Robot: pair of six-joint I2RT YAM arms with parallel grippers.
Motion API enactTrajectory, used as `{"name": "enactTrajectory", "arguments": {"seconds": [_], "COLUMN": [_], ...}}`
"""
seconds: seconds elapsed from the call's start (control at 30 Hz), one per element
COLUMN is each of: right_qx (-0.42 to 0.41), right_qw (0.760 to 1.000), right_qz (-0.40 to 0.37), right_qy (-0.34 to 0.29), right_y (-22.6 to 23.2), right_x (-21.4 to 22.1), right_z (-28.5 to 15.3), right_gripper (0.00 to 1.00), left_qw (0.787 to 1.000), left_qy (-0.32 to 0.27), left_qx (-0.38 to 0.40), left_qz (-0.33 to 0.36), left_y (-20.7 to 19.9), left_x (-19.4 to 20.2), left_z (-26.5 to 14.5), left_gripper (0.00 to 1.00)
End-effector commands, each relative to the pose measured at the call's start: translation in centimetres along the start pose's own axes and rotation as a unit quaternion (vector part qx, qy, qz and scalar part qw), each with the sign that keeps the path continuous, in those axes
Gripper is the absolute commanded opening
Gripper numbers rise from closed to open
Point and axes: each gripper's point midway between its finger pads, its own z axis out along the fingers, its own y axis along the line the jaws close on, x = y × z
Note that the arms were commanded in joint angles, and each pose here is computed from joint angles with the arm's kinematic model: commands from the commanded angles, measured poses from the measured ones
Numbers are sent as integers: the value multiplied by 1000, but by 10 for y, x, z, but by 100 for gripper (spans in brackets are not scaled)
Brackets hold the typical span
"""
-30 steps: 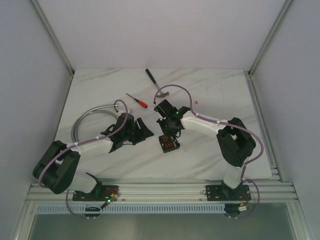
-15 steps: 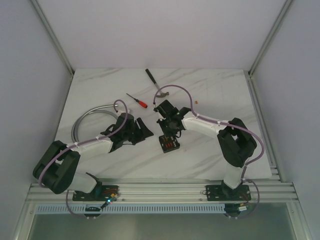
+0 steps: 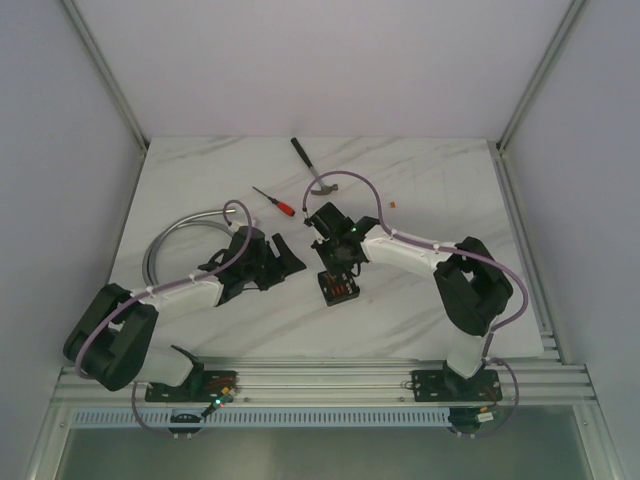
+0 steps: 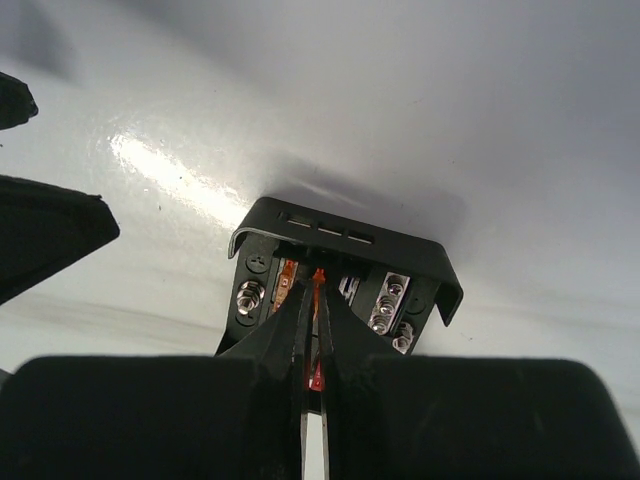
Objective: Snap on the fuse box
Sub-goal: Install the fuse at the fuse box base.
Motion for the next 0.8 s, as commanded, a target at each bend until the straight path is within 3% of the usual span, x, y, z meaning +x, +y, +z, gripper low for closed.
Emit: {"name": "enactTrajectory", "arguments": {"seconds": [0.0, 0.4, 0.77], "right_qx": [74, 100, 47], "right_qw": [964, 958, 993], "right_qz": [-45, -51, -52], "right_qy": [252, 264, 96], "right_y": [-37, -44, -17], "right_x": [153, 151, 55], "right_z": [11, 38, -11], "right_gripper": [0, 0, 9], "left_qw": [1000, 1000, 1000], "left_qy": [-14, -14, -9], "left_qx": [-7, -13, 6], "left_qz": [5, 3, 16], "left_y": [4, 9, 1], "left_x": [-6, -5, -4], "left_z": [-4, -6, -11], "left_gripper": [84, 84, 86]}}
